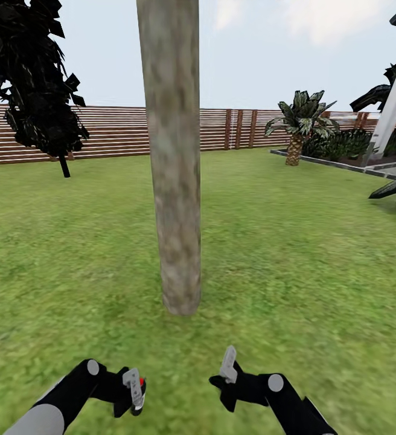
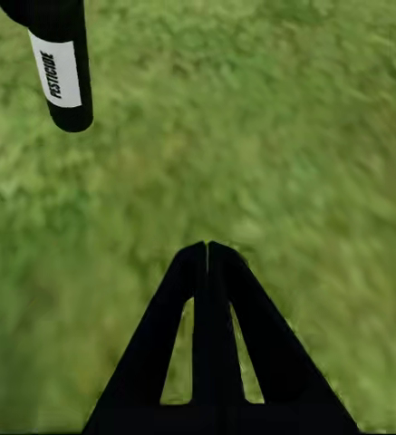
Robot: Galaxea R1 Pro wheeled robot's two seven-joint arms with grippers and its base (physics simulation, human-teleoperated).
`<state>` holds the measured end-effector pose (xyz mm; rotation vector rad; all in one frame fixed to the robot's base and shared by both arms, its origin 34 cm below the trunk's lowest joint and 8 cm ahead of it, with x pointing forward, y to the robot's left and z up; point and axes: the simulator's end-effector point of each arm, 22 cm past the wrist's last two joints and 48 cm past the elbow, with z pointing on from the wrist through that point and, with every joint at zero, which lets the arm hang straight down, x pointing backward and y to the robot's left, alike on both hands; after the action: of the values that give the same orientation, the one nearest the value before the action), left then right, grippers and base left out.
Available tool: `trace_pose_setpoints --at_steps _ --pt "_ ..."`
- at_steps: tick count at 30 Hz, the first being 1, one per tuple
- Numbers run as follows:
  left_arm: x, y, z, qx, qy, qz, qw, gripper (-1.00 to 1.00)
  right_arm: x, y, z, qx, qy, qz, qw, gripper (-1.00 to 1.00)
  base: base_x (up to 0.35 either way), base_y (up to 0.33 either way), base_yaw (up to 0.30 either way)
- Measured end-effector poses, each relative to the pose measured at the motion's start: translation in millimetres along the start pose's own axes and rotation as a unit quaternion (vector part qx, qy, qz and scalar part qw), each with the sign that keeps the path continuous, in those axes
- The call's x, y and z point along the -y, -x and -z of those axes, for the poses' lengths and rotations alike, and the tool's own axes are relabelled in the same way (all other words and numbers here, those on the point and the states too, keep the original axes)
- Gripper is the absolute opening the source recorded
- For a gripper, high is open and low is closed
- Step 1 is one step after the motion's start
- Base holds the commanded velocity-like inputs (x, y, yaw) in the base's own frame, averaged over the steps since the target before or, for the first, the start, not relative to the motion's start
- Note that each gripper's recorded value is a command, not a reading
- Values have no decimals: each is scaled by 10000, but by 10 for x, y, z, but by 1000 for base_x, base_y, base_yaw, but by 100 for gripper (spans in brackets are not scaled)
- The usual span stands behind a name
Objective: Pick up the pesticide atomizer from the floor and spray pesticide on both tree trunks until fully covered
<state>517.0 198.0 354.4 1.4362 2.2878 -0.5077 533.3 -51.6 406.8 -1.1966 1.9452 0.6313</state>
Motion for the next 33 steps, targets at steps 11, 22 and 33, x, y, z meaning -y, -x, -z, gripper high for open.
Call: trace_pose_setpoints --at_steps 11,22,33 --pt "170 265 -158 50 -169 -223 9996 -100 -247 316 -171 66 322 601 9977 -100 0 0 0" --pt "372 546 -317 111 -338 -441 9984 -100 -308 580 -256 280 337 669 9968 -100 0 0 0" --pt "378 781 -336 293 -358 -509 9976 -100 -314 595 -262 294 340 672 9967 -100 0 0 0"
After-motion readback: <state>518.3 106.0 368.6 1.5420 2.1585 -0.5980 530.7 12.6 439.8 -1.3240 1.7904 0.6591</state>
